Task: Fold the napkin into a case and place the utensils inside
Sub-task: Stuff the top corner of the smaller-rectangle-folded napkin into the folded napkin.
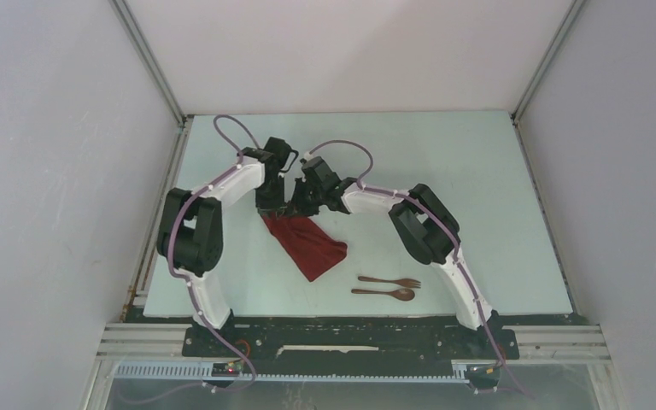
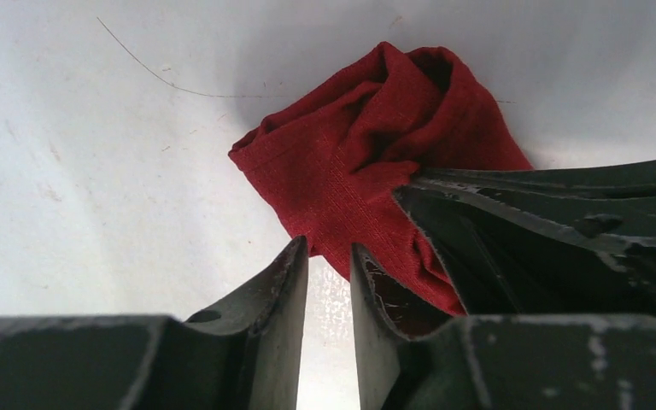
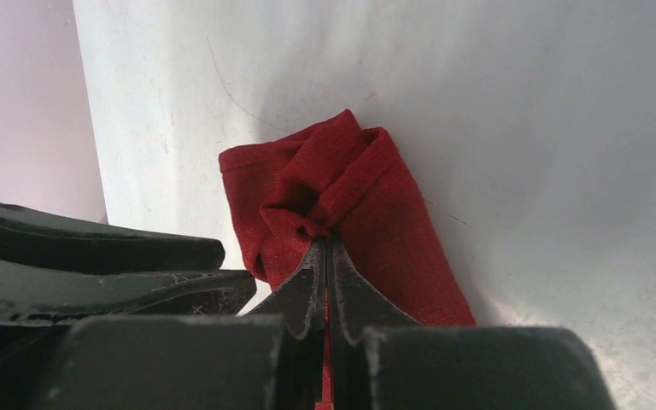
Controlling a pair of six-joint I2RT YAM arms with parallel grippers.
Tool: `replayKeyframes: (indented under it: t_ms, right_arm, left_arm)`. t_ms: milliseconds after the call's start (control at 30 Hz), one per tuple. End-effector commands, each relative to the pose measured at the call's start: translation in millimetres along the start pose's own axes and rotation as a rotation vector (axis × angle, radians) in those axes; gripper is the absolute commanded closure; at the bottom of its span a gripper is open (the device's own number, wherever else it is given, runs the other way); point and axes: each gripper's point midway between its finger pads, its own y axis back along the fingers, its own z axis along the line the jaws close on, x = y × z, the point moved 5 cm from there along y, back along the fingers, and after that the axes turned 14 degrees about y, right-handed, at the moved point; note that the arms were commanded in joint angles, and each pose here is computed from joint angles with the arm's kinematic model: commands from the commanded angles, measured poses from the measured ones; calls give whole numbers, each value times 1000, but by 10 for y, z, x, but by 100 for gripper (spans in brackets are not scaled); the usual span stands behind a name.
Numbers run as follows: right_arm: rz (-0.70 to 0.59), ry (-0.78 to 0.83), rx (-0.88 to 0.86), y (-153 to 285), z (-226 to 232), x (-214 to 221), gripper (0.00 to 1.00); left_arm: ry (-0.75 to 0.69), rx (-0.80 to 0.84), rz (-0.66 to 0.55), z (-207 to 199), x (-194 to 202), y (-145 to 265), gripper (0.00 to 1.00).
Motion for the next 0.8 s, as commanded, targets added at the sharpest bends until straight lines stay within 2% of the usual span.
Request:
replayKeyframes:
  t_ms: [0, 100, 300, 567, 667, 767]
  right_arm:
    - [-103, -18, -82, 267, 297, -324, 100]
    - [-105, -19, -83, 264, 296, -330, 100]
    - [-99, -23, -88, 246, 296, -306, 100]
    - [-98, -23, -87, 234, 295, -296, 100]
    - [-95, -23, -89, 224, 301, -284, 100]
    - [-91, -24, -99, 207, 329, -272, 100]
  left_arm:
    - [-66, -112, -25, 34, -52, -5, 71]
    - [-81, -134, -21, 20, -43, -55, 74]
    - [-140, -225, -55, -5, -85, -87, 71]
    - [-156, -253, -71, -57, -118, -140, 69]
    - [-152, -252, -82, -88, -162, -123, 73]
    - [-139, -241, -116, -108, -225, -58, 84]
